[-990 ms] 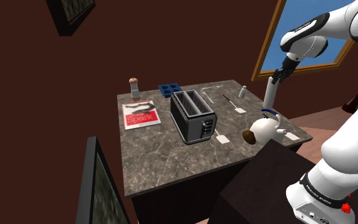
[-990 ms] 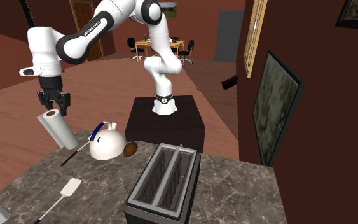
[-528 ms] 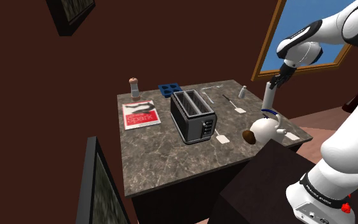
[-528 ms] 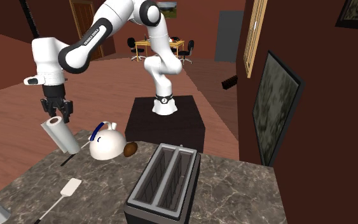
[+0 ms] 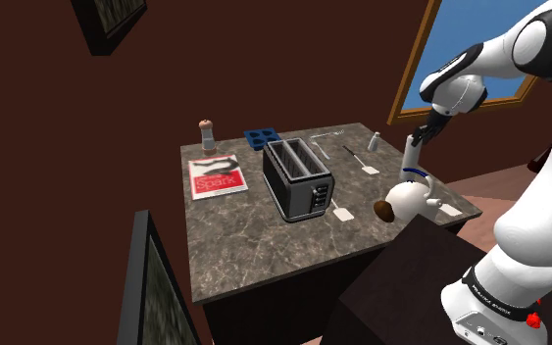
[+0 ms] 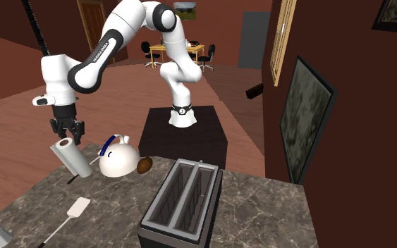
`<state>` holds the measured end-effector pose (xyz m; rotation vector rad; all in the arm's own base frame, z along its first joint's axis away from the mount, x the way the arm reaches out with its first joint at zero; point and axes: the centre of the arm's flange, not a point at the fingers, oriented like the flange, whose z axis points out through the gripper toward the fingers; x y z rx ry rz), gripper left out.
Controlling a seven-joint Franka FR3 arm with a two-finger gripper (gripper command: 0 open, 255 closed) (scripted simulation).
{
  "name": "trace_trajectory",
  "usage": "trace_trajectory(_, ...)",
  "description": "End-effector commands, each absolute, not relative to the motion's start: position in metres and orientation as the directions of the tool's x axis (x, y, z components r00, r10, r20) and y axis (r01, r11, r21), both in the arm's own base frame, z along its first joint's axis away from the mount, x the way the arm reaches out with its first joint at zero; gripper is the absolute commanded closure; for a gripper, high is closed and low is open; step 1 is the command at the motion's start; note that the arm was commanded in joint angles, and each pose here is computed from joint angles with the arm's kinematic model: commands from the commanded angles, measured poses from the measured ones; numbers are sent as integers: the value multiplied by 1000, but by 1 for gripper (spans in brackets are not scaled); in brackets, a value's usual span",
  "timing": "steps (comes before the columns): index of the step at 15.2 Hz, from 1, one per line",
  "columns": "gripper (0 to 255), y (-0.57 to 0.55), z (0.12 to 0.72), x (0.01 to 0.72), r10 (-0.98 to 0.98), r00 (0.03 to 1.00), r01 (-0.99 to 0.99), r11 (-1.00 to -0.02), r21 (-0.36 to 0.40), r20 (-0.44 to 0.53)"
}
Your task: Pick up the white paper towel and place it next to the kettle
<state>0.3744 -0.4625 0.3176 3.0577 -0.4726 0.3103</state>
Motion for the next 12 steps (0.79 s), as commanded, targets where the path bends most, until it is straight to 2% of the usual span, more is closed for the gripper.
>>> trace_trajectory(1, 255, -463, 308, 374, -296, 934, -302, -953, 1, 202)
trace_trajectory(11, 255, -463, 293, 374, -296, 934, -302, -953, 1, 202)
trace_trajectory(12, 0, -463, 293, 374, -296, 934, -302, -953, 1, 202)
